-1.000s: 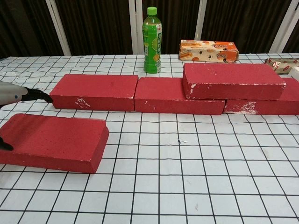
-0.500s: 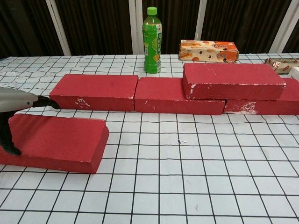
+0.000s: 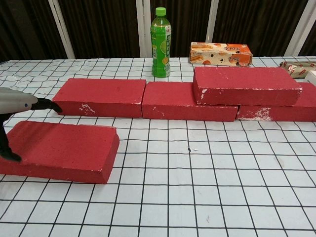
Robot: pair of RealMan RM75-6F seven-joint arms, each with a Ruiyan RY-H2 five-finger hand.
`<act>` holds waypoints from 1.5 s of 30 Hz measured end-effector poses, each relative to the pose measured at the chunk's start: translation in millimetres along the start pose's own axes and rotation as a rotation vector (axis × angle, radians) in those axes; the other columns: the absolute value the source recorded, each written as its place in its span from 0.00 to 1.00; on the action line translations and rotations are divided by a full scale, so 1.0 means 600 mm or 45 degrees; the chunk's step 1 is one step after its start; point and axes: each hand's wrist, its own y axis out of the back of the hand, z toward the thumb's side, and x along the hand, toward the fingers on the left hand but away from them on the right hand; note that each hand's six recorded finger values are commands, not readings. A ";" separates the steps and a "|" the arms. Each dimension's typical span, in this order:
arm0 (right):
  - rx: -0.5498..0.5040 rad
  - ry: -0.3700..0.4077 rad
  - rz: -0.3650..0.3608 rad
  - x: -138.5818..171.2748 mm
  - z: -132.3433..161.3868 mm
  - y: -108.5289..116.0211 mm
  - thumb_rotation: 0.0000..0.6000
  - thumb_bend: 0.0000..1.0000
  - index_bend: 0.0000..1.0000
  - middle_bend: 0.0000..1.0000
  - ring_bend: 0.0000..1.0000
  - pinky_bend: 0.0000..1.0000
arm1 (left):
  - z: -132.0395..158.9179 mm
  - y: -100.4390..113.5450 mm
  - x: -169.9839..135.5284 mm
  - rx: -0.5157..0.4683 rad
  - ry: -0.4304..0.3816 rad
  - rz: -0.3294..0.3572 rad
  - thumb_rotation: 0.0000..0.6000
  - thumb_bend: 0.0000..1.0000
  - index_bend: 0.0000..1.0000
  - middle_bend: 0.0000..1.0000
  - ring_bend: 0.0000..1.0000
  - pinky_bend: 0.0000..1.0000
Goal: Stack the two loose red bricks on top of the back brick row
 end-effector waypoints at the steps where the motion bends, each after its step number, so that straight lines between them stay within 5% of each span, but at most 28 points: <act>1: 0.000 -0.001 0.001 0.000 0.000 0.000 1.00 0.15 0.00 0.00 0.00 0.00 | 0.000 0.000 -0.001 -0.004 0.000 0.001 1.00 0.00 0.01 0.00 0.00 0.03; 39: -0.016 -0.023 0.023 -0.001 -0.003 -0.003 1.00 0.15 0.00 0.00 0.00 0.00 | 0.014 -0.034 0.026 -0.018 -0.050 -0.062 1.00 0.00 0.02 0.00 0.00 0.07; 45: -0.023 -0.017 0.042 -0.003 -0.001 -0.007 1.00 0.15 0.00 0.00 0.00 0.00 | 0.010 -0.032 0.030 -0.002 -0.033 -0.037 1.00 0.00 0.05 0.11 0.05 0.15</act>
